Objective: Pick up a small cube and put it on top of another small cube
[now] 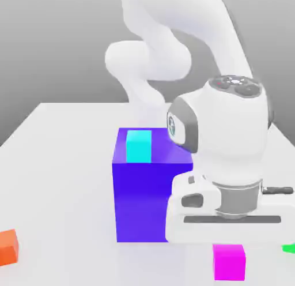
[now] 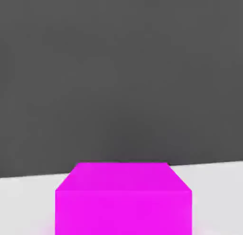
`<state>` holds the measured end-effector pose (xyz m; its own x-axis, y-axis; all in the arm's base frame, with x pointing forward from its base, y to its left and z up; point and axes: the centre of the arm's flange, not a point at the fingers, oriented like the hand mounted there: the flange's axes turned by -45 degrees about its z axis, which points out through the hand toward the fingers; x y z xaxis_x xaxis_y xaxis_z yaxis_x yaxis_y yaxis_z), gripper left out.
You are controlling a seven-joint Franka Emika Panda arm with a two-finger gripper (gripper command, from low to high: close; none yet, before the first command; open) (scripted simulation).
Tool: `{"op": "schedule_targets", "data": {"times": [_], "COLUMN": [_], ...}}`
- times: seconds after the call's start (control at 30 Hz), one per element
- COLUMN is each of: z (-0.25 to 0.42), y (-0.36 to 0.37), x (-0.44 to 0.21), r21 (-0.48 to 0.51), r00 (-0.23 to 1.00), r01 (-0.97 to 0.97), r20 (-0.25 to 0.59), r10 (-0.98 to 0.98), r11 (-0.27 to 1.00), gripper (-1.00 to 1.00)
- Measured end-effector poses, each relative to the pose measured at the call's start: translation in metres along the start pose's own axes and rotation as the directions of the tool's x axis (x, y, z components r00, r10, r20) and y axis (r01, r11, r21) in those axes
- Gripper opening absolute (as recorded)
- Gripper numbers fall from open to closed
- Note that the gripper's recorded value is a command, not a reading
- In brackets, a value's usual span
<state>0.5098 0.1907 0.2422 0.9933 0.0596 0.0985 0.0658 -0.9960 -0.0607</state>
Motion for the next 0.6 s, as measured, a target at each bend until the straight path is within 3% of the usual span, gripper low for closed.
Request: {"op": "schedule_targets", "data": {"times": [0.23, 0.43, 0.47, 0.6], "z": [-0.007, 0.039, 0.052, 0.052], "y": [-0.141, -0.153, -0.152, -0.152], "x": [-0.066, -0.114, -0.116, -0.116], "r21": [0.010, -0.021, -0.021, -0.021], "r00": [0.946, 0.935, 0.934, 0.934], "r01": [0.321, 0.343, 0.343, 0.343], "r20": [0.050, 0.110, 0.111, 0.111], "r10": [-0.321, -0.339, -0.339, -0.339], "r11": [0.947, 0.939, 0.939, 0.939], "gripper": [-1.00, -1.00, 1.00, 1.00]}}
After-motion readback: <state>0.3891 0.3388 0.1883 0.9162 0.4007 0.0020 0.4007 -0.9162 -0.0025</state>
